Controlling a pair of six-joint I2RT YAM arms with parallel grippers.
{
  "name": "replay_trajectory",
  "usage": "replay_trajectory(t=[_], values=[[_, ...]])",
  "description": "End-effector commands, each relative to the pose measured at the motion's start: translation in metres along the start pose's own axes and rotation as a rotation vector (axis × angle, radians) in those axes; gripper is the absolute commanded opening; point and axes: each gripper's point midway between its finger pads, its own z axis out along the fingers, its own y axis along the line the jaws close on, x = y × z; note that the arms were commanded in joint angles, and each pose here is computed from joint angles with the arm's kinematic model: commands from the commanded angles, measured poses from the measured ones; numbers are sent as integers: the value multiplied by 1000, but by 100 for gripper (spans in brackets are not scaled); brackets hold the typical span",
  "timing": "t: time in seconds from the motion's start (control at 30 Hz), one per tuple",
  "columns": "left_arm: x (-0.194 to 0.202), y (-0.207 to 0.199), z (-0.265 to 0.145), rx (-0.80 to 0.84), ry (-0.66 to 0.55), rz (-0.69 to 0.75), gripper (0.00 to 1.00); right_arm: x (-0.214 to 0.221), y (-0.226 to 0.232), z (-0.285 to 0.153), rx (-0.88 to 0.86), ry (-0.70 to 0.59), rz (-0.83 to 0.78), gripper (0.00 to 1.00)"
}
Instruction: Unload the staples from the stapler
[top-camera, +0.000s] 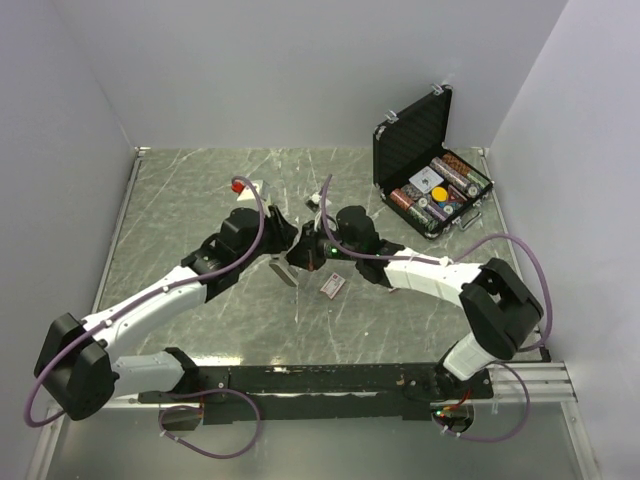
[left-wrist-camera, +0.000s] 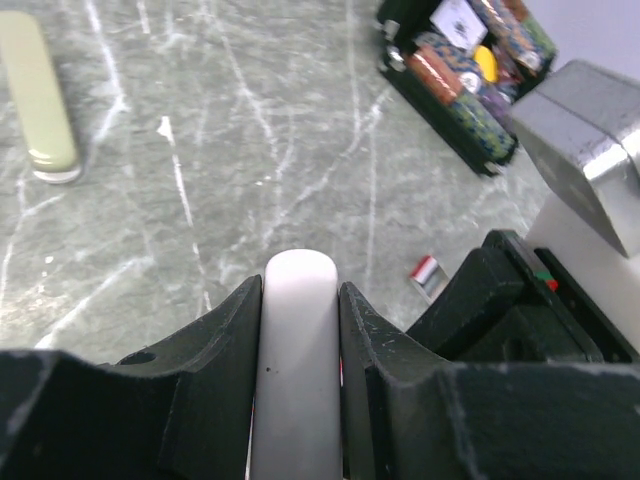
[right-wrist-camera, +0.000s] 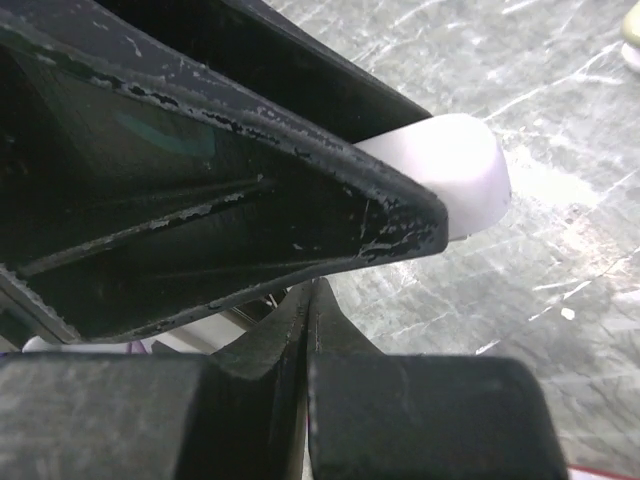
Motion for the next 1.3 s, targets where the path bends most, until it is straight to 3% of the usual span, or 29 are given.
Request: replay_trajectory(t=[0.0, 0.33, 1.27], values=[[-17, 6, 8, -43, -111, -58, 1, -18, 34, 10, -151, -39, -20, 0], [0, 45, 8, -159, -175, -81, 1, 9, 31, 31, -231, 30, 79, 0], [-4, 51, 44, -228, -211, -84, 1, 26, 52, 35, -353, 99, 134, 0]])
